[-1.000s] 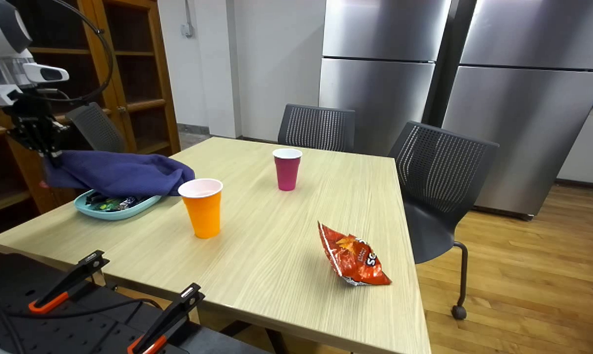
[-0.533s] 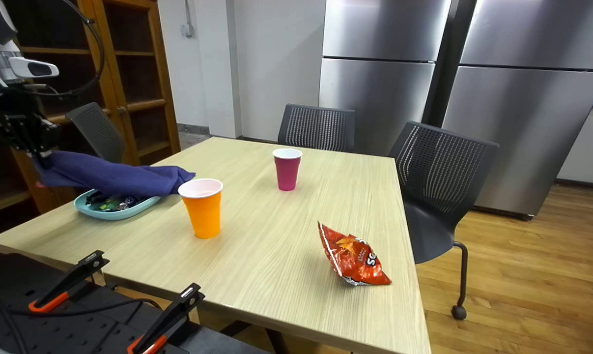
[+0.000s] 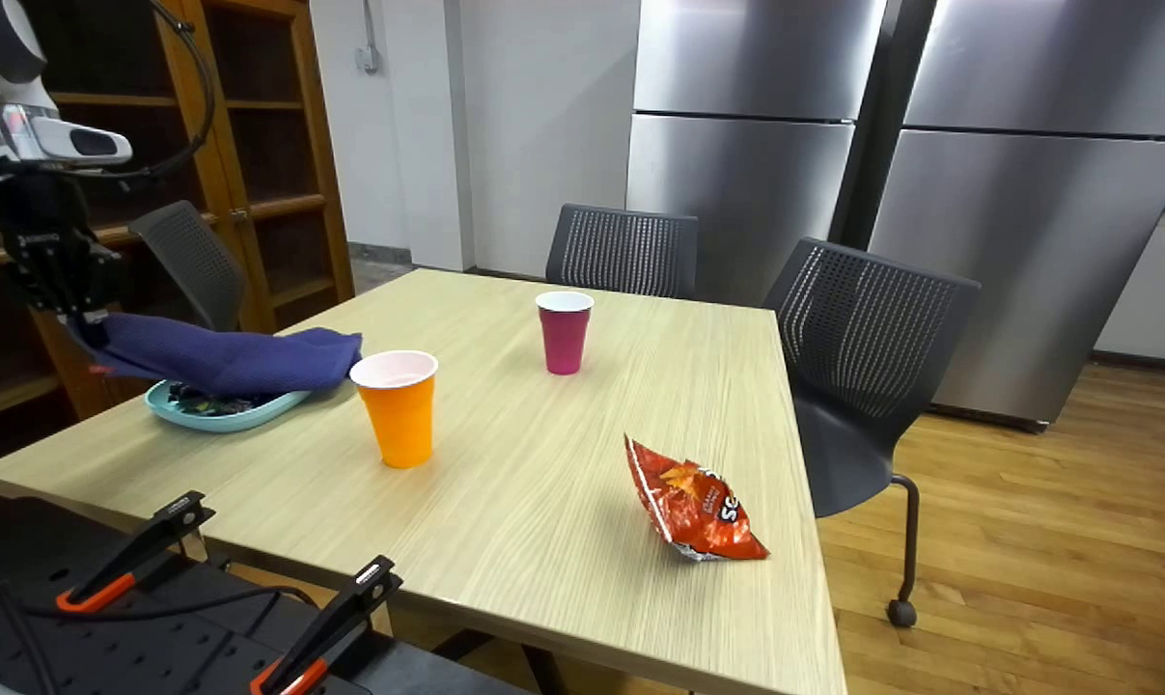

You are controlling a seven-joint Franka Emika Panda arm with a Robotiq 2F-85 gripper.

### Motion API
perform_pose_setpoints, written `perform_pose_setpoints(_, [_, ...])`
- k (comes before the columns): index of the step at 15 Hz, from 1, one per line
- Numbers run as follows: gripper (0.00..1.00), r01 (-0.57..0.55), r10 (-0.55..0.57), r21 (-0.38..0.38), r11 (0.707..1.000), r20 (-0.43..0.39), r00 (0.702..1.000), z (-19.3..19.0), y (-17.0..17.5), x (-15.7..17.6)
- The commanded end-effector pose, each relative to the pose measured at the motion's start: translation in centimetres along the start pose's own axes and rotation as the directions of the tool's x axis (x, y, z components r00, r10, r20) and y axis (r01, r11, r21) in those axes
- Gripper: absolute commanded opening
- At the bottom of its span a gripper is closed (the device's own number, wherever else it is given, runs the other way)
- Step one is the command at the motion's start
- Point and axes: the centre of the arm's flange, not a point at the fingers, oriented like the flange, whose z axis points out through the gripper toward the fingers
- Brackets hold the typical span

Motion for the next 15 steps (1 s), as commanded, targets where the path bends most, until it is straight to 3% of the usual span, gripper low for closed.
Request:
perform_pose_setpoints(1, [0.01,0.031,-0.03,-0.015,0.999,0.086,0.996,1.0,0.1,0.0])
perform_pose_setpoints(5, [0.01,0.055,-0.052,-0.017,0.998,0.134,0.99,2.9,-0.9,0.3])
perform_pose_setpoints(15, [0.01,0.02,-0.021,0.01,1.0,0.133,0.991,4.5,-1.9,3.1])
